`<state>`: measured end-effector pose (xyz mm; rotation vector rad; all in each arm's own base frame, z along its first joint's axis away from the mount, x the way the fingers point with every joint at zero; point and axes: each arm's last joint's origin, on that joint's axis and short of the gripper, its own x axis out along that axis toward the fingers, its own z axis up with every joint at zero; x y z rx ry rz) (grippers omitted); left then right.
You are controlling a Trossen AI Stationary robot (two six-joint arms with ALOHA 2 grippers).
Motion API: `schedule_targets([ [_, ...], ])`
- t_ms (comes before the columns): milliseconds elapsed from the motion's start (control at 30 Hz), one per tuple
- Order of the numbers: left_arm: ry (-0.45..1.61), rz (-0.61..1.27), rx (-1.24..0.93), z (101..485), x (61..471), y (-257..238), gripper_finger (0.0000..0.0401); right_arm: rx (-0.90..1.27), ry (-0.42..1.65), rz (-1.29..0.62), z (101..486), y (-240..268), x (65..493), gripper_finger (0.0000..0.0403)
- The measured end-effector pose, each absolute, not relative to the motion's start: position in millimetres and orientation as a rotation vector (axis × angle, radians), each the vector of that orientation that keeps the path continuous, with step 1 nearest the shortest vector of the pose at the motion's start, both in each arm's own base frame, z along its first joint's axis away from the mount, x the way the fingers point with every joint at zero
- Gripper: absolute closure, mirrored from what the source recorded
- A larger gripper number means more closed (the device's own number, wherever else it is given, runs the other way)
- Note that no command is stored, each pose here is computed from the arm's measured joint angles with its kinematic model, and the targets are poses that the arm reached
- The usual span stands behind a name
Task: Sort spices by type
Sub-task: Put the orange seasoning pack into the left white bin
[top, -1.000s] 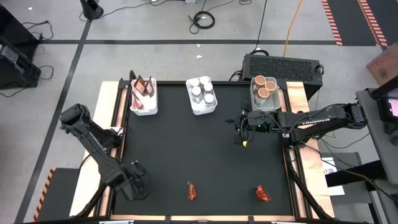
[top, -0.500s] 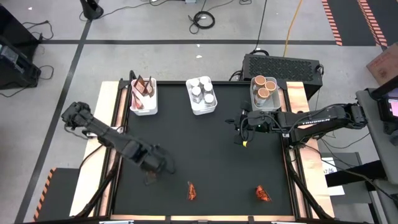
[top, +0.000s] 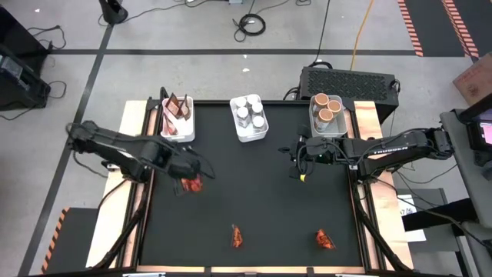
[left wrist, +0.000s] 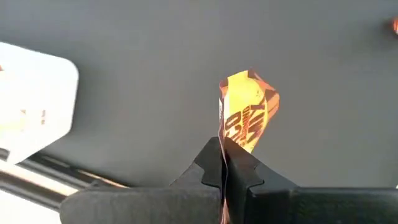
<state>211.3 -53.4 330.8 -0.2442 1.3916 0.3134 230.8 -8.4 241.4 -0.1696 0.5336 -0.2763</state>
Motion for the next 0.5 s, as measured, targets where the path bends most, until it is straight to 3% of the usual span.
schedule_targets([
  [500,1.083,0.434,-0.385,378.0,141.5,-8.5,0.0401,-0.17,0.533,-0.276,241.5,-8.4,230.8,0.0403],
])
